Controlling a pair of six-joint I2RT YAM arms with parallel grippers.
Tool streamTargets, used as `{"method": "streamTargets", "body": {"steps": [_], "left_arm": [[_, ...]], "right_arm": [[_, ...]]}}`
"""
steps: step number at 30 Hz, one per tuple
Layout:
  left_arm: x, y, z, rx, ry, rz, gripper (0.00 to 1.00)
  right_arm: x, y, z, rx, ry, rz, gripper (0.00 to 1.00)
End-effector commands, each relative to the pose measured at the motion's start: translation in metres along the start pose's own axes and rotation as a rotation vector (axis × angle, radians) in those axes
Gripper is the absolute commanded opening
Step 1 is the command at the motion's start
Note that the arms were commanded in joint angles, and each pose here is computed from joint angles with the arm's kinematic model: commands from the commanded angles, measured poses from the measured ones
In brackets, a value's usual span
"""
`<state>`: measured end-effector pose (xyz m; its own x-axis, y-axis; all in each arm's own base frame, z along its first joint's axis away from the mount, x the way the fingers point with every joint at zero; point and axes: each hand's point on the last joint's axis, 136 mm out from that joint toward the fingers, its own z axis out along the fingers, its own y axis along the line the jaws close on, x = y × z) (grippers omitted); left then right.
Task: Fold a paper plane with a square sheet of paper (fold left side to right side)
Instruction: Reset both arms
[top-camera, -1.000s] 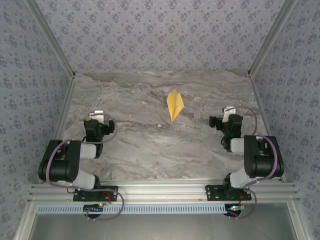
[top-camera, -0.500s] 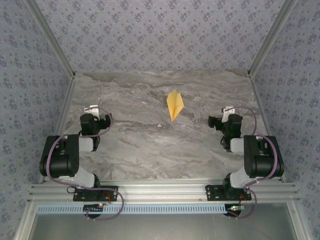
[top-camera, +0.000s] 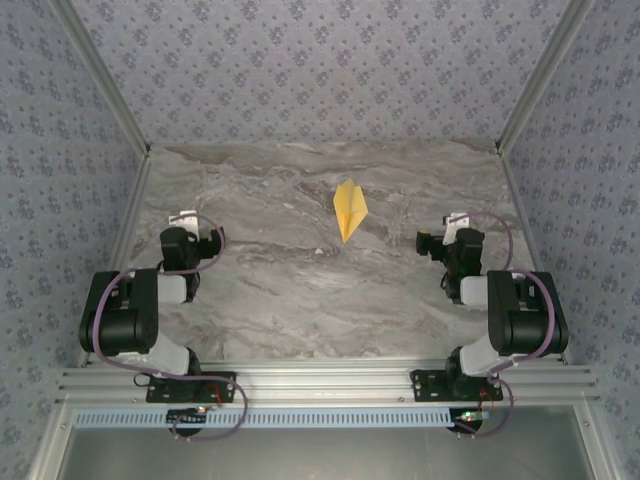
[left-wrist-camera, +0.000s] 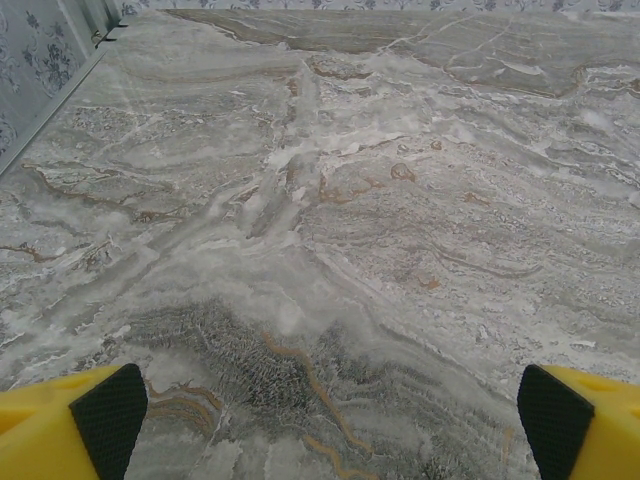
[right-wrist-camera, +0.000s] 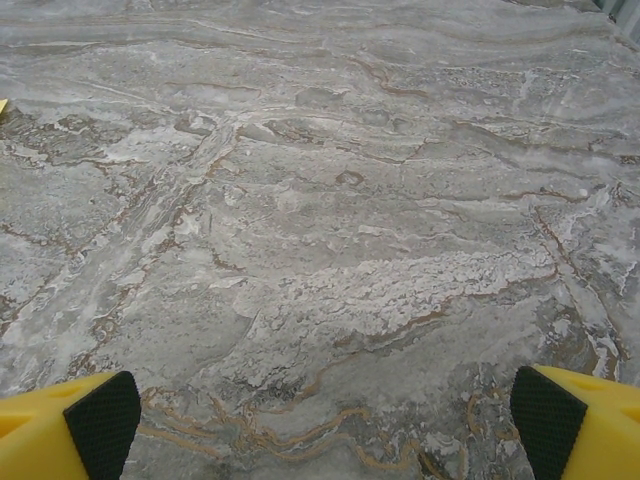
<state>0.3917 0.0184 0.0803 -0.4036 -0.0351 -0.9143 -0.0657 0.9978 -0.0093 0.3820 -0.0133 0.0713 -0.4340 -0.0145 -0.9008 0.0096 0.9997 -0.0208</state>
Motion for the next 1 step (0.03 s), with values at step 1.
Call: {"method": "streamTargets", "body": {"steps": [1], "left_arm": [[-0.0093, -0.0051, 0.002, 0.021, -0.02, -0.007, 0.98]], "right_arm": [[-0.0132, -0.0006, 0.0029, 0.008, -0.035, 0.009, 1.0]]}}
